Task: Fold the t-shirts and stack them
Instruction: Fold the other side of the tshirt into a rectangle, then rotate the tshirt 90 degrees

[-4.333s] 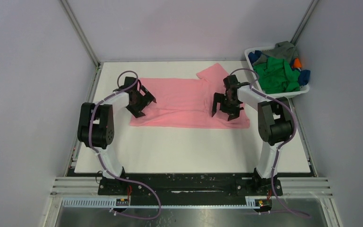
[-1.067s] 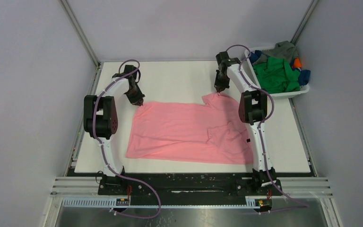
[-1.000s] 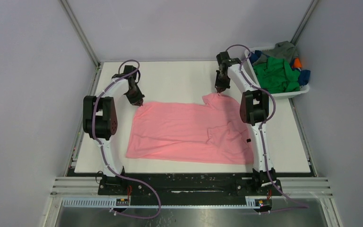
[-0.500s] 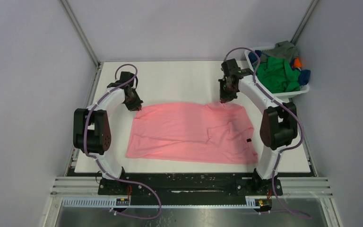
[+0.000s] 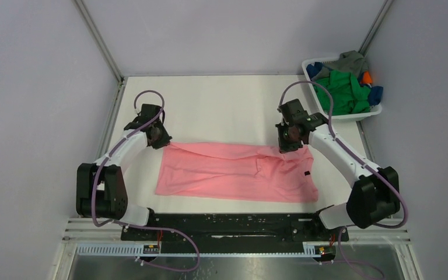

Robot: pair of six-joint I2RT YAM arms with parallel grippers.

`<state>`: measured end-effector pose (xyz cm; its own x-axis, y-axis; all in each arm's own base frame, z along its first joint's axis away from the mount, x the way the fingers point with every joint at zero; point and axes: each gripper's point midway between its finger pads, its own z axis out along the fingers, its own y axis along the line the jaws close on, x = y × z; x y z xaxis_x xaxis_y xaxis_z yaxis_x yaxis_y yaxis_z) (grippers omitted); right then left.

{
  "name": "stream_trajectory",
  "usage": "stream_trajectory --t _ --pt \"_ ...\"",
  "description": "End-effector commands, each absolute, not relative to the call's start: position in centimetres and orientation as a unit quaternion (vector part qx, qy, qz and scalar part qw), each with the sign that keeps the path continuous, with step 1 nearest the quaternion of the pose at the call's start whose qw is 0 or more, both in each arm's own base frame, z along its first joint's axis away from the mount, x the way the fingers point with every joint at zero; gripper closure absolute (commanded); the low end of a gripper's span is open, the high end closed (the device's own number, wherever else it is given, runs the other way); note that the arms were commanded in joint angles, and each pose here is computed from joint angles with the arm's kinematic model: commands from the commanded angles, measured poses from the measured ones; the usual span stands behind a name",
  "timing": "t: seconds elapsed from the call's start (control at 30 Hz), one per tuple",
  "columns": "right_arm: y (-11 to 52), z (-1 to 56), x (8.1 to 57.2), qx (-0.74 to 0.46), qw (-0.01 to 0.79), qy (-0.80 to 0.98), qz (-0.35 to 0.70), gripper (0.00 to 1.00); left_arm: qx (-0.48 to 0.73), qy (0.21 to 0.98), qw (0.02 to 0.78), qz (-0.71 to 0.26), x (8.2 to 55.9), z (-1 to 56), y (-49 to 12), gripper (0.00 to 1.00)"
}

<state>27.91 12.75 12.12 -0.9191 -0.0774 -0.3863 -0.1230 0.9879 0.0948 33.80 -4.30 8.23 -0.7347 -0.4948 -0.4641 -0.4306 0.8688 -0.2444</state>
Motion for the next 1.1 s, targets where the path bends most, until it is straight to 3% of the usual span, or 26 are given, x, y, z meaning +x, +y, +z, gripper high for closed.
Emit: stream_trajectory --t 0.0,0.1,0.17,0.23,0.27,0.37,0.4,0.43,0.47,0.67,0.83,1.07 --pt "12.0 11.2 23.8 -0.067 0.167 0.982 0.052 1.00 -0.257 0.911 0.319 -0.039 33.6 9.4 -2.9 1.00" --pt "12.6 10.3 21.2 -0.086 0.148 0.983 0.074 1.00 -0.275 0.905 0.325 -0.016 32.8 9.3 -1.9 1.00" --pt "13.1 9.4 19.0 -0.097 0.123 0.983 0.093 0.89 -0.287 0.902 0.323 0.000 32.4 9.0 -1.2 0.99" --pt "13.4 8.4 16.9 -0.097 0.092 0.985 0.112 0.67 -0.293 0.902 0.318 0.006 32.1 8.9 -1.0 0.87" --pt "13.4 8.0 15.9 -0.094 0.077 0.985 0.119 0.55 -0.296 0.902 0.314 0.009 31.8 8.8 -1.0 0.71" --pt "13.3 7.9 13.9 -0.095 0.058 0.984 0.137 0.03 -0.314 0.895 0.314 0.024 31.0 9.6 -0.3 0.58" --pt "13.2 8.4 13.8 -0.099 0.070 0.982 0.142 0.01 -0.322 0.891 0.319 0.025 30.8 10.3 -0.2 0.39" --pt "13.0 8.8 14.1 -0.098 0.086 0.982 0.138 0.01 -0.330 0.886 0.324 0.023 30.6 11.0 -0.1 0.11" --pt "12.8 9.2 14.6 -0.093 0.106 0.981 0.132 0.01 -0.337 0.881 0.331 0.019 30.4 11.9 -0.1 0.02" --pt "14.9 10.9 20.3 -0.058 0.199 0.967 0.150 0.01 -0.304 0.876 0.357 -0.112 32.1 15.2 -4.3 0.01" --pt "16.0 8.3 21.5 -0.005 0.139 0.980 0.146 0.01 -0.250 0.891 0.308 -0.222 33.0 13.3 -10.1 0.01" --pt "14.2 2.9 20.9 0.105 0.051 0.982 0.148 0.02 -0.217 0.931 0.216 -0.199 31.8 6.9 -12.4 0.01"
